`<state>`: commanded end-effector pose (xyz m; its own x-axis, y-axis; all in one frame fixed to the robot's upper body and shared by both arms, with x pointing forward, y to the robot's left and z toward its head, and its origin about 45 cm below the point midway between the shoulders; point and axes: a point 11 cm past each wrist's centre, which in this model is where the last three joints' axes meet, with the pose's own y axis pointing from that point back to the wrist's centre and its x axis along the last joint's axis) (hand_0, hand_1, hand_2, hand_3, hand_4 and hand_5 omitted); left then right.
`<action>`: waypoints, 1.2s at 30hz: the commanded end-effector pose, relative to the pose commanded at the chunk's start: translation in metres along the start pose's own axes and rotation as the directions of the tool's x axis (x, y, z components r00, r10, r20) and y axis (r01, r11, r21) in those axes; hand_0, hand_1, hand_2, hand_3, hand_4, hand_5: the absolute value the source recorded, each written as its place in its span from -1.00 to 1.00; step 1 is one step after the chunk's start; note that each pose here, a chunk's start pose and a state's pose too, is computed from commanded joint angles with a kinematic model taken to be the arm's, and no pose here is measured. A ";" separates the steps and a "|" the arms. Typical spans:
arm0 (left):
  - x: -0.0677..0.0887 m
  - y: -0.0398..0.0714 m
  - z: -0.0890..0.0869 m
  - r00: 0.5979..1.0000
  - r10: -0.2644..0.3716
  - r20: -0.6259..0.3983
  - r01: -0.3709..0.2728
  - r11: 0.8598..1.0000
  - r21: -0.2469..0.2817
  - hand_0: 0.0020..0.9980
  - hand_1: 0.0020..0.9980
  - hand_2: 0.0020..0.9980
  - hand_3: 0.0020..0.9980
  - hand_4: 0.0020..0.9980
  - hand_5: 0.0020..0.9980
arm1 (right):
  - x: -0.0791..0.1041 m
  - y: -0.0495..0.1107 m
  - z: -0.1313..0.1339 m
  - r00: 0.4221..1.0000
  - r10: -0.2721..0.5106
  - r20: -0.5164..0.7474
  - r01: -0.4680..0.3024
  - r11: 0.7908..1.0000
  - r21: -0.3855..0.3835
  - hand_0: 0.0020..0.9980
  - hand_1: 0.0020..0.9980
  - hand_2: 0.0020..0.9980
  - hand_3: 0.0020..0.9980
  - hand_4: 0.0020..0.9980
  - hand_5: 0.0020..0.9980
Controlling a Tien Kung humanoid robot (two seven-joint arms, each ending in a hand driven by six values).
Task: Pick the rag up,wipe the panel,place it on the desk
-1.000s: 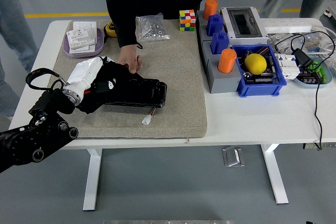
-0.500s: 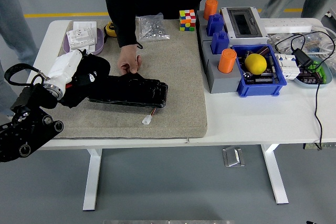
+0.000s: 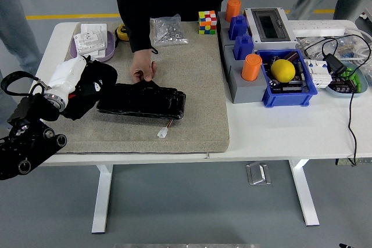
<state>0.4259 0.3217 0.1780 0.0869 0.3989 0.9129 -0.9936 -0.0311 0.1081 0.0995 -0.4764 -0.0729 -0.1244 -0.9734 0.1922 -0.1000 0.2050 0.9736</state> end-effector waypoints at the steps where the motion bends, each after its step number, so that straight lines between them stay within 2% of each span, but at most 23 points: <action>1: 0.000 0.000 0.000 1.000 0.000 0.001 0.000 1.000 -0.002 -0.38 -0.65 0.34 0.34 -0.29 -1.00 | 0.000 0.000 0.000 1.000 0.000 0.001 0.000 1.000 0.000 0.57 0.29 0.43 0.33 1.00 0.10; 16: -0.011 -0.001 0.020 1.000 -0.029 0.000 0.029 0.999 -0.043 -0.39 -0.65 0.34 0.34 -0.29 -1.00 | 0.001 0.001 -0.002 1.000 0.002 0.000 -0.002 1.000 0.004 0.57 0.29 0.43 0.33 1.00 0.10; 28: -0.023 -0.001 0.044 0.998 -0.057 -0.008 0.056 0.994 -0.090 -0.39 -0.65 0.34 0.34 -0.29 -1.00 | 0.004 0.002 -0.004 1.000 0.008 -0.004 -0.008 1.000 0.006 0.57 0.29 0.43 0.33 1.00 0.10; 36: -0.038 0.002 0.066 0.995 -0.096 -0.003 0.095 0.986 -0.137 -0.39 -0.65 0.34 0.34 -0.29 -1.00 | 0.008 0.002 -0.005 1.000 0.014 -0.006 -0.014 1.000 0.008 0.57 0.29 0.43 0.33 1.00 0.11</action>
<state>0.4253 0.2457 0.1692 0.1815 0.4025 0.8972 -0.9814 0.1325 0.1391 0.1035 -0.4840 -0.0683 -0.1198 -0.9712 0.2062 -0.1060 0.2190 0.9700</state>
